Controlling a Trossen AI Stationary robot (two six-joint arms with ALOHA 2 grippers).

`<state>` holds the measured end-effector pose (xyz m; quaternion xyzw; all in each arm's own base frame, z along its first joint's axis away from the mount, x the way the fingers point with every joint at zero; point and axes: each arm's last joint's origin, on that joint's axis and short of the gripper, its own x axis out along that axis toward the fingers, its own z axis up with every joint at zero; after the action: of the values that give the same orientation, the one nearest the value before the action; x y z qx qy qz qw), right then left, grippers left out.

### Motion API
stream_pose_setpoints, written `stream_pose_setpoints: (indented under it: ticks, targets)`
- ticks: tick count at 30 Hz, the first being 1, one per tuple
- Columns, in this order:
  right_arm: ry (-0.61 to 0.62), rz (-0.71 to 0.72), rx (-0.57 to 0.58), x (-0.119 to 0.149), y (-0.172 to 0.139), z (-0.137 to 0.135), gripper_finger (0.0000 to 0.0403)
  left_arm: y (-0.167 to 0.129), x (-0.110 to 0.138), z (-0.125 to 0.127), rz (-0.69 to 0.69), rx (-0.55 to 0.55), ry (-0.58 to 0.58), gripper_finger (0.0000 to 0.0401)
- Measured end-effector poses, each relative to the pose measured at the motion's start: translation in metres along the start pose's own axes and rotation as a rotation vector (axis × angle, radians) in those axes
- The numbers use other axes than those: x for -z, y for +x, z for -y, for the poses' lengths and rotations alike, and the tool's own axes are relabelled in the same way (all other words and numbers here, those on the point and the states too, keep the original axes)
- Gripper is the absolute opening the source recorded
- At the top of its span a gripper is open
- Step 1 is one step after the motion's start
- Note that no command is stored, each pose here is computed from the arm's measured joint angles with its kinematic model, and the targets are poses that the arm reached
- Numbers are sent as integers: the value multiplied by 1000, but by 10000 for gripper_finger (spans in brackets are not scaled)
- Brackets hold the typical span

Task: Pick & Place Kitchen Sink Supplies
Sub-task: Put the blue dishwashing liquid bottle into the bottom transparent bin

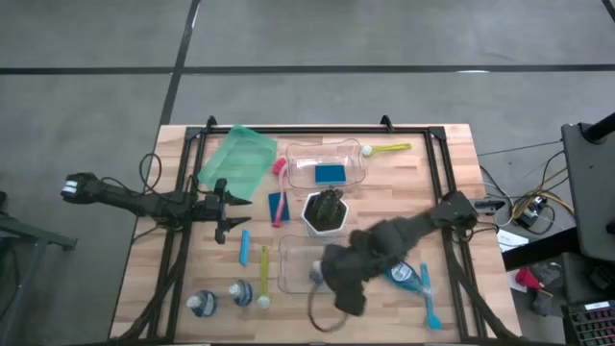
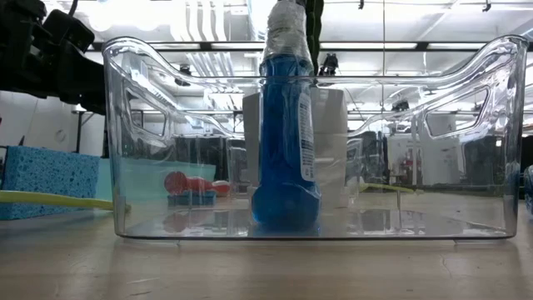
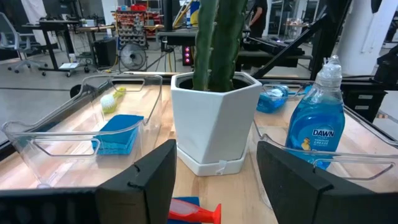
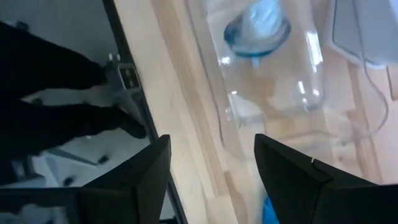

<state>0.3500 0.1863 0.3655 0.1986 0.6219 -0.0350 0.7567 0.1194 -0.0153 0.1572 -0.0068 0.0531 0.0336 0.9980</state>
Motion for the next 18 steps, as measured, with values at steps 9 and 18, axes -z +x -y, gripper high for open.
stream_pose_setpoints:
  ticks: [9, 18]
  targets:
    - [56, 78, 80, 56, 3, -40, 220, 0, 1, 0, -5, 0, 1, 218]
    - [152, 48, 108, 111, 16, -66, 219, 0, 1, 0, -6, -1, 1, 218]
